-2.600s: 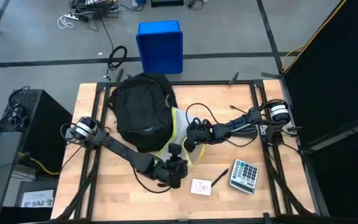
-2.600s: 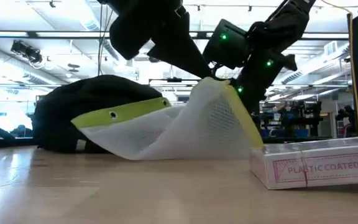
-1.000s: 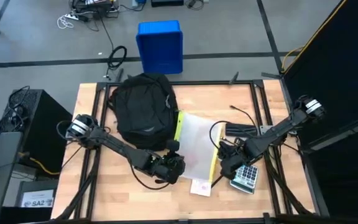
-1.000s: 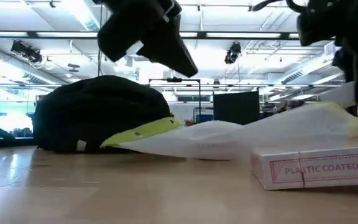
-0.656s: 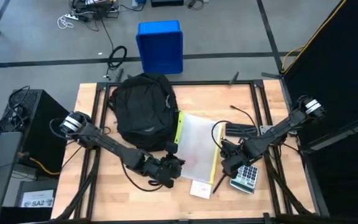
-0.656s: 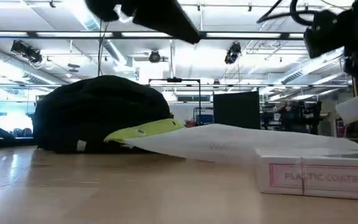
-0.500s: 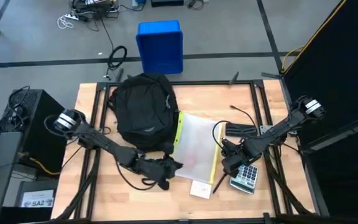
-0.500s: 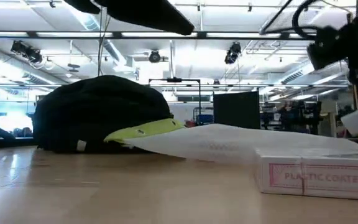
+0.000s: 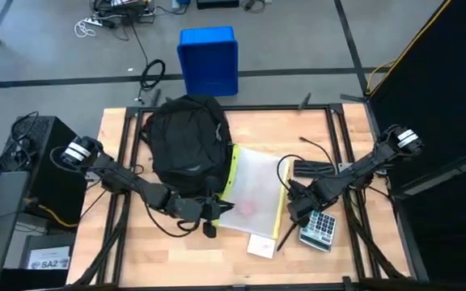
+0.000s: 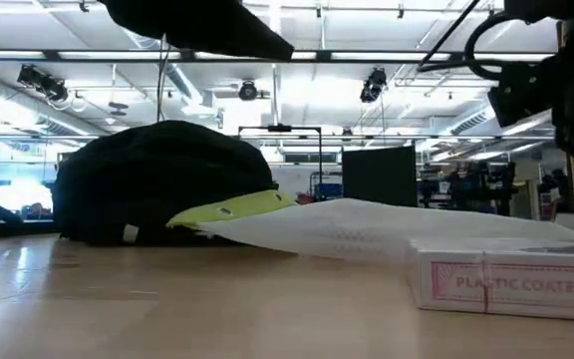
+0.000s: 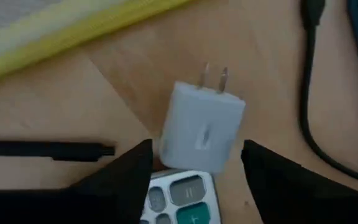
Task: Unpack backpack
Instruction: Remove the red item from the zip lock bag
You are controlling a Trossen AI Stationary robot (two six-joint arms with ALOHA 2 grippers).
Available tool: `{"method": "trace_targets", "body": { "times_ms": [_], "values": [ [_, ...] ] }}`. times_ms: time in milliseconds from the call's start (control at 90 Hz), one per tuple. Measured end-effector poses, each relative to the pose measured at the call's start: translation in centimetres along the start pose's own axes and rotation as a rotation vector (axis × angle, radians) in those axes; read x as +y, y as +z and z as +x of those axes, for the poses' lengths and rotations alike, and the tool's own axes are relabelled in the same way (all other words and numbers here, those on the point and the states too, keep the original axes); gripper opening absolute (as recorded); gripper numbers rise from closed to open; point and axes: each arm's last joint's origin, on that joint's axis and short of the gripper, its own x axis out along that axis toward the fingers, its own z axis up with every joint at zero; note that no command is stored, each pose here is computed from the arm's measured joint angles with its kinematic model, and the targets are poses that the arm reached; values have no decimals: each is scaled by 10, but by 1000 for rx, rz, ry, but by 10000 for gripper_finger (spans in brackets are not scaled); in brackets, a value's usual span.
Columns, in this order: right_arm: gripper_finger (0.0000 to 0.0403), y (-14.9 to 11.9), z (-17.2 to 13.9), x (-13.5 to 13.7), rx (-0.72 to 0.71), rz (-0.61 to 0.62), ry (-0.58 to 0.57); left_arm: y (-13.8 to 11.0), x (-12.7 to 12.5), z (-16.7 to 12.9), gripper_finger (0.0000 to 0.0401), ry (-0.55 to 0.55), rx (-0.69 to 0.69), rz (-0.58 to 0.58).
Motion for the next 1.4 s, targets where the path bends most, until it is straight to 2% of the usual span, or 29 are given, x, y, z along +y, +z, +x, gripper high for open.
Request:
{"method": "trace_targets", "body": {
  "times_ms": [167, 322, 422, 511, 733, 889, 1011, 1200, 1400],
  "values": [
    [252, 4, -7, 6, -27, -61, 32, 0, 0, 1, 0, 4, -4, -3],
    [243, 10, -13, 19, -200, -141, 84, -3, 2, 4, 0, 7, 17, -2],
    [212, 16, -7, 32, -296, -167, 119, -5, 5, 5, 0, 13, 37, -12],
    [176, 17, 3, 37, -267, -226, 112, -8, 6, 6, 0, 15, 58, -6],
    [83, 12, 24, 36, -164, -288, -10, -20, 12, 9, 0, 27, 166, -23],
    [35, 16, 28, 40, -192, -313, 8, -33, 17, 16, 0, 46, 257, -56],
    [11, 21, 28, 39, -216, -300, -2, -42, 16, 24, 0, 38, 292, -70],
    [2, 32, 27, 41, -281, -302, 40, -54, 10, 36, 0, -39, 320, -78],
    [30, 45, 24, 50, -387, -350, 128, -61, 3, 42, 0, -142, 334, -94]
  ]
}}
